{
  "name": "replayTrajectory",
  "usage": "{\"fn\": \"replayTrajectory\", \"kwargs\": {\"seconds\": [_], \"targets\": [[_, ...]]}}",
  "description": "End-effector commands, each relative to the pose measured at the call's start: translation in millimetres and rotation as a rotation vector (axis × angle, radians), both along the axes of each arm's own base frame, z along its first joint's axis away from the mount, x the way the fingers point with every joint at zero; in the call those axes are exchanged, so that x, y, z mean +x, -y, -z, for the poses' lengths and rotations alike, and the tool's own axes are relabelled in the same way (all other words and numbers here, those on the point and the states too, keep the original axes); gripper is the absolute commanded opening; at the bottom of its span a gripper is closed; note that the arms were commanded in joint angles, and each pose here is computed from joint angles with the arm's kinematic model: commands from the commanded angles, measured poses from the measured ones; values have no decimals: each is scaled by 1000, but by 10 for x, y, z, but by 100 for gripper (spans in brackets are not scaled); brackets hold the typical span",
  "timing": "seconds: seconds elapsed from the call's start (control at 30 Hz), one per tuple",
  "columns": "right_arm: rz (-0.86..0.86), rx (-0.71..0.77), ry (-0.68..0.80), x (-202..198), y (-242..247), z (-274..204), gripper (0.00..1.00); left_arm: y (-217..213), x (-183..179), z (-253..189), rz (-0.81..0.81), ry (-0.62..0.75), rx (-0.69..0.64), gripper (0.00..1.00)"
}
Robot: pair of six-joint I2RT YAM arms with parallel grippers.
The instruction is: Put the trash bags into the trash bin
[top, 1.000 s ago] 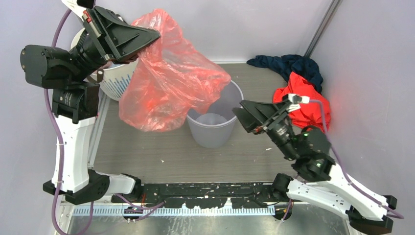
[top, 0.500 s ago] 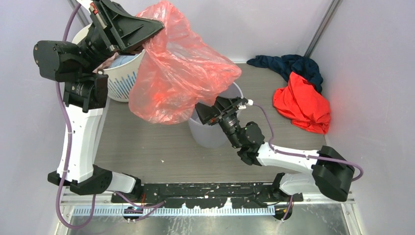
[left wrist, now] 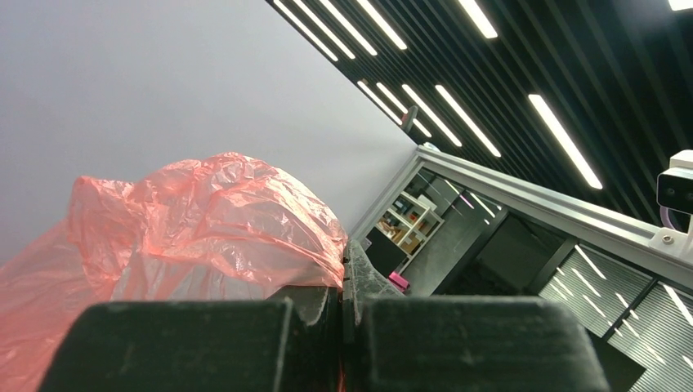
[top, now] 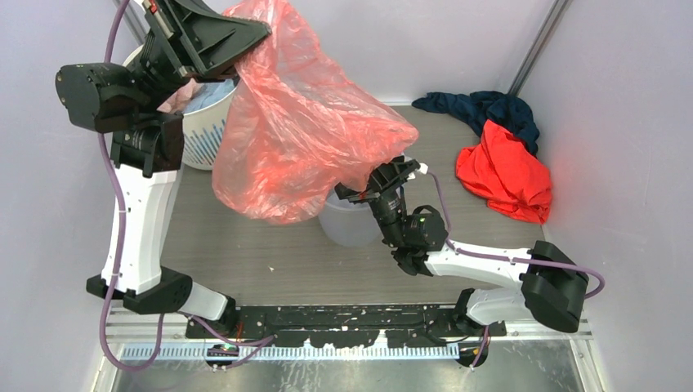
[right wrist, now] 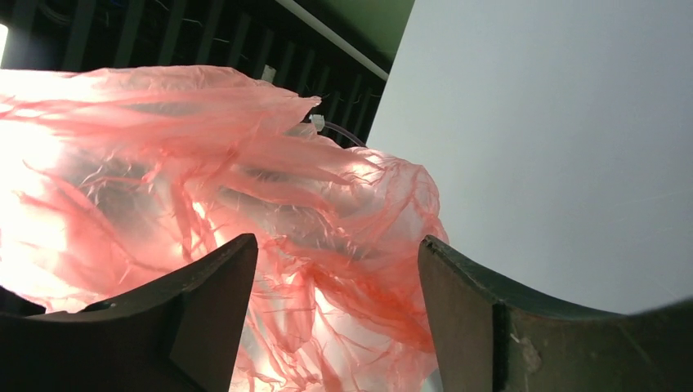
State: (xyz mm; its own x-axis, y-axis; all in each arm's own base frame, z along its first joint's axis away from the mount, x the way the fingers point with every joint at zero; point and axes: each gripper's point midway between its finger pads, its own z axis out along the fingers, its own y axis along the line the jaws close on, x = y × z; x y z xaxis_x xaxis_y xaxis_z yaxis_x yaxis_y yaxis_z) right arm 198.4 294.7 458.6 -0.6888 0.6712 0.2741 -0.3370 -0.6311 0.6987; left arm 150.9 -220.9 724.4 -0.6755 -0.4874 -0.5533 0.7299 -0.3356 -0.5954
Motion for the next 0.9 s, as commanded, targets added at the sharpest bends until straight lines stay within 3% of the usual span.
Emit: {"fn": "replayTrajectory", "kwargs": {"seconds": [0.0,0.6,0.87], "targets": [[22,89,31,-113,232,-204,75,-52,-95,-153,12,58,-44,0],[-51,54,3,-284,47,-32,68,-7,179,-223,-11,57,-57,0],[-8,49,91,-506,161,-275,69,-10,251,-168,-24,51,-48,0]]}}
